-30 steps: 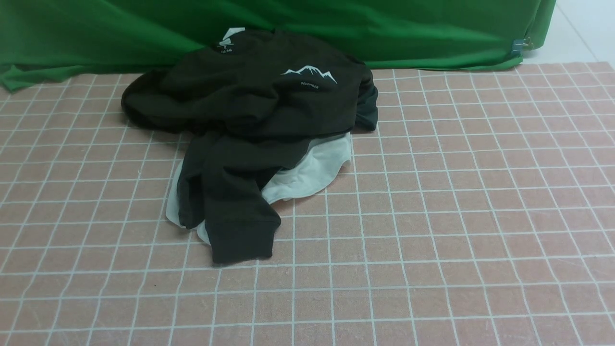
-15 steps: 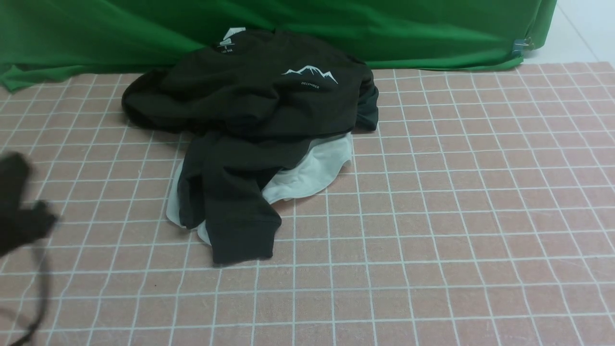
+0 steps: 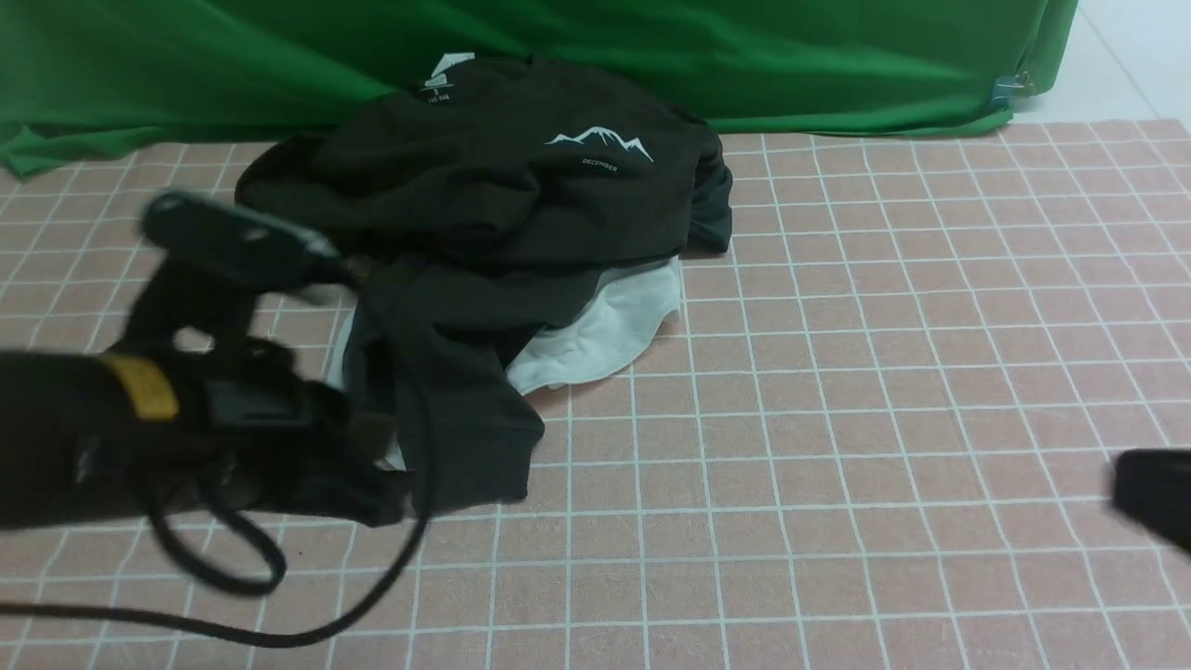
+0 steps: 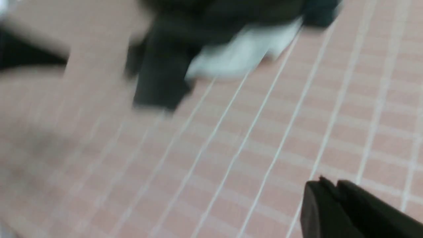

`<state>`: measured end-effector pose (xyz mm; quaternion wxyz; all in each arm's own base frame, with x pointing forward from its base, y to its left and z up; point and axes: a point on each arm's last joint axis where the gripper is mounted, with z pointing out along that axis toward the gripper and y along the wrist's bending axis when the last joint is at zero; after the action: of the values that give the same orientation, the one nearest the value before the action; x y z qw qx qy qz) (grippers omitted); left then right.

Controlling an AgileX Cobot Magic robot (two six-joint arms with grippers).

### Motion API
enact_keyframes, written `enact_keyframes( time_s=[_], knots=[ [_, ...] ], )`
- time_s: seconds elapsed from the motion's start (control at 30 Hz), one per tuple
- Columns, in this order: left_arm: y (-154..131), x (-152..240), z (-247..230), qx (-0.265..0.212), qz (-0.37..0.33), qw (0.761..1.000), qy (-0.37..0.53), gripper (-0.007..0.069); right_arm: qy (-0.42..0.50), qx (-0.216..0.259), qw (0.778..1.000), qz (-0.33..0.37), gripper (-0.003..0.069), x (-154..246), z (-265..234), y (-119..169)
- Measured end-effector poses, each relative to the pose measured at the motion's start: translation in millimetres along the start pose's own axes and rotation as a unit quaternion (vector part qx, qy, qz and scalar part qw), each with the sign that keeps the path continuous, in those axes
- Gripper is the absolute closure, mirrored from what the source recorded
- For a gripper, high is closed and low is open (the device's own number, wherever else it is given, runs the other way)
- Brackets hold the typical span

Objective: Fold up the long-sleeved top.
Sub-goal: Spread the long sleeves with your arms and place them on the tabletop

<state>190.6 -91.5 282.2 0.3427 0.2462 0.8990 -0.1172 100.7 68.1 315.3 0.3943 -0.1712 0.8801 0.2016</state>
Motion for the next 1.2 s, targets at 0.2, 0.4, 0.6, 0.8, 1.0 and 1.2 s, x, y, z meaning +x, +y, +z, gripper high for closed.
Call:
enact_keyframes(
  time_s=[0.2,0.4,0.6,0.8,1.0,1.2],
  knots=[
    [-3,-25,23,0.053,0.007,0.998,0.029,0.0604,0.074,-0.006,0.996,-0.047,0.0559,-12,25,8],
    [-13,-29,72,0.075,0.054,0.988,0.126,0.0604,0.076,0.003,0.995,-0.071,0.0543,-14,27,7],
    [-24,-27,124,0.067,0.103,0.975,0.183,0.0570,0.075,0.005,0.993,-0.088,0.0531,-14,27,6],
    [-11,-21,156,0.021,0.124,0.967,0.220,0.0389,0.073,0.004,0.992,-0.101,0.0522,-15,27,6],
    [-1,-18,171,-0.026,0.135,0.965,0.223,0.0225,0.061,0.004,0.992,-0.106,0.0513,-17,27,6],
    [1,-17,189,-0.034,0.135,0.969,0.202,0.0176,0.052,0.004,0.992,-0.111,0.0512,-18,27,6]
  ],
)
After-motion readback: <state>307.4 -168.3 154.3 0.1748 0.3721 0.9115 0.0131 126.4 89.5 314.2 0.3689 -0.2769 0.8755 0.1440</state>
